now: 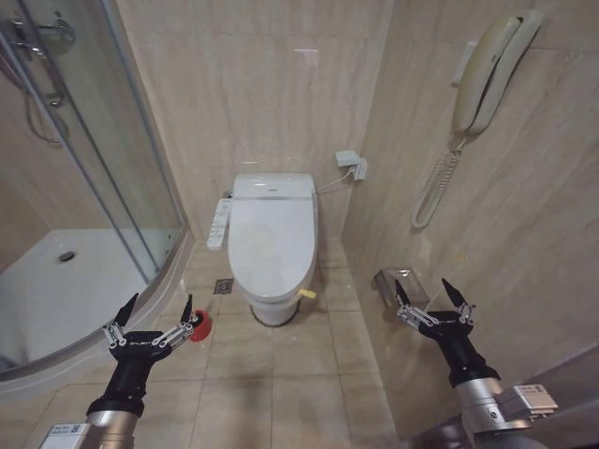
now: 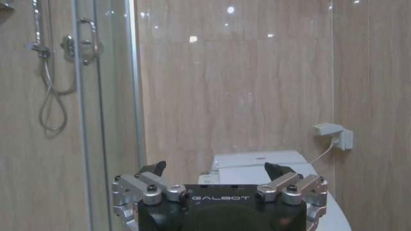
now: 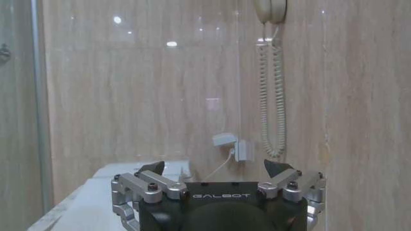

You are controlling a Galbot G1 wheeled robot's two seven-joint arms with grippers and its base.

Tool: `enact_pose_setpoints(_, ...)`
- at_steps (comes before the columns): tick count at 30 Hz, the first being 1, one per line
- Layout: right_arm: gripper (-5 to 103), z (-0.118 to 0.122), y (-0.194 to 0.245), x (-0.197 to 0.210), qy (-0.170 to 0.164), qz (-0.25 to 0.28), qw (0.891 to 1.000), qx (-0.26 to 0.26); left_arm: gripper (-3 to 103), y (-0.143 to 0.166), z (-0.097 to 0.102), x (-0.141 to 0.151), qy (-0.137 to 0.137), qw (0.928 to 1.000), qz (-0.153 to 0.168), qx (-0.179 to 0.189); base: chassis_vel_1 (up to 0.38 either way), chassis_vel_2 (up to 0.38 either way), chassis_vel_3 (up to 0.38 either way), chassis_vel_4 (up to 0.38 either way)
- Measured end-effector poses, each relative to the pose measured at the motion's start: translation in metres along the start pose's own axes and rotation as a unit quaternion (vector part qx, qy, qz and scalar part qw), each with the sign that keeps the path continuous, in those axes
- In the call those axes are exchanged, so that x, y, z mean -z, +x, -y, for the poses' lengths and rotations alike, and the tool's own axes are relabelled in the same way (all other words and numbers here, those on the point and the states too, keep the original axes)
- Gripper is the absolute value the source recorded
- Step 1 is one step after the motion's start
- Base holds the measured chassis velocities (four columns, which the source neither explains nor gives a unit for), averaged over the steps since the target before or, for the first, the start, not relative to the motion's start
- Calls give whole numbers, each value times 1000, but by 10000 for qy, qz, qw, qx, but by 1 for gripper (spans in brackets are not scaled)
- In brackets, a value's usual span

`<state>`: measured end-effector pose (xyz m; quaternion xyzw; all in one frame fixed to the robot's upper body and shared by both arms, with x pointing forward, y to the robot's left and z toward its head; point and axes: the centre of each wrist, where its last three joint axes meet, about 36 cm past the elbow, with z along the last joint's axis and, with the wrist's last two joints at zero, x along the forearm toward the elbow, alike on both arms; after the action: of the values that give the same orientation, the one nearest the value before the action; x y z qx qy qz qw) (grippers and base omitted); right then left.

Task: Open the toilet lid, clean the toilet bowl with a toilet brush, close the toilet lid, and flush.

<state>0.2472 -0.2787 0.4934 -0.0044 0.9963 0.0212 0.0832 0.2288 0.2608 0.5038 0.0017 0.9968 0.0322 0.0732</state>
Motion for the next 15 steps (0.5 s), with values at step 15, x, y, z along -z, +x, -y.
enact_pose_setpoints(15, 100, 0, 0, 0, 0, 0, 10000, 1, 100, 0, 0, 0, 1, 10000, 0, 0, 217, 35, -210, -32)
